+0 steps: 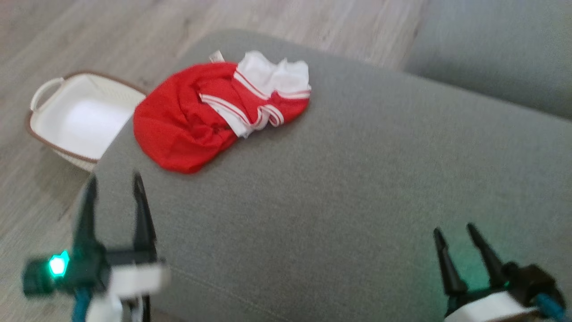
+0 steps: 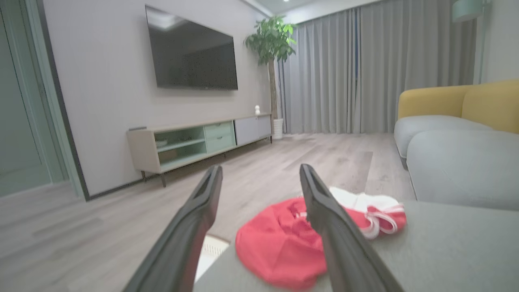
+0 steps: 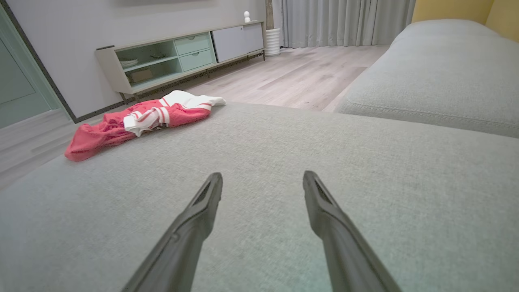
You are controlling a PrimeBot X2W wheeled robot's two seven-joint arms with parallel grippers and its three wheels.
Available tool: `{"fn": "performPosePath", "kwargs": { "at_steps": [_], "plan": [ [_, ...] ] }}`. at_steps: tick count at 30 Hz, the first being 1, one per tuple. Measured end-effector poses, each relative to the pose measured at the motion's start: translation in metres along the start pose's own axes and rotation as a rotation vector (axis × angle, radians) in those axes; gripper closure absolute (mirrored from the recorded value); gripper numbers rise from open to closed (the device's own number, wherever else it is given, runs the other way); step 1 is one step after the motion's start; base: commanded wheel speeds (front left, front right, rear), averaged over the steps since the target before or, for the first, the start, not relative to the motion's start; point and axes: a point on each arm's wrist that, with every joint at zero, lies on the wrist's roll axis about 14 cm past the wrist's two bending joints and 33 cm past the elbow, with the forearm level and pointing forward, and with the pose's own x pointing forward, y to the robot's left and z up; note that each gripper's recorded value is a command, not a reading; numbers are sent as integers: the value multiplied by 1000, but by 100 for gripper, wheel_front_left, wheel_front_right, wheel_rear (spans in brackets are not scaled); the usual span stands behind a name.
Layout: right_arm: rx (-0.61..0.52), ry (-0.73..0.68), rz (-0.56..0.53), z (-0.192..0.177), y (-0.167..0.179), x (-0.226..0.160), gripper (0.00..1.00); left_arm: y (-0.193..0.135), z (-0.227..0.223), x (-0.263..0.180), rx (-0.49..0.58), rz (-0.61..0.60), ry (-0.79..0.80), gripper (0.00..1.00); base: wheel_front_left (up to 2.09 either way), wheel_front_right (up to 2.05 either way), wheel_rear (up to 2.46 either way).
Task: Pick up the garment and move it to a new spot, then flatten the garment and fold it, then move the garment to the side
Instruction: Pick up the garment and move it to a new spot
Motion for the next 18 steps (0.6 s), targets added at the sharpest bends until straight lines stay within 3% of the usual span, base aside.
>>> {"fn": "performPosePath", "kwargs": {
  "at_steps": [5, 10, 18],
  "plan": [
    [-36, -11, 4, 1, -32, 22, 0, -25, 35, 79, 60, -80, -118, 0, 0, 0, 0],
    [-79, -14, -2, -3, -69, 40, 0, -69, 40, 162, 82, -166, -107, 0, 0, 0, 0],
    [-120, 11, -8, -14, -112, 59, 0, -121, -43, 250, 36, -199, 271, 0, 0, 0, 0]
  ]
}}
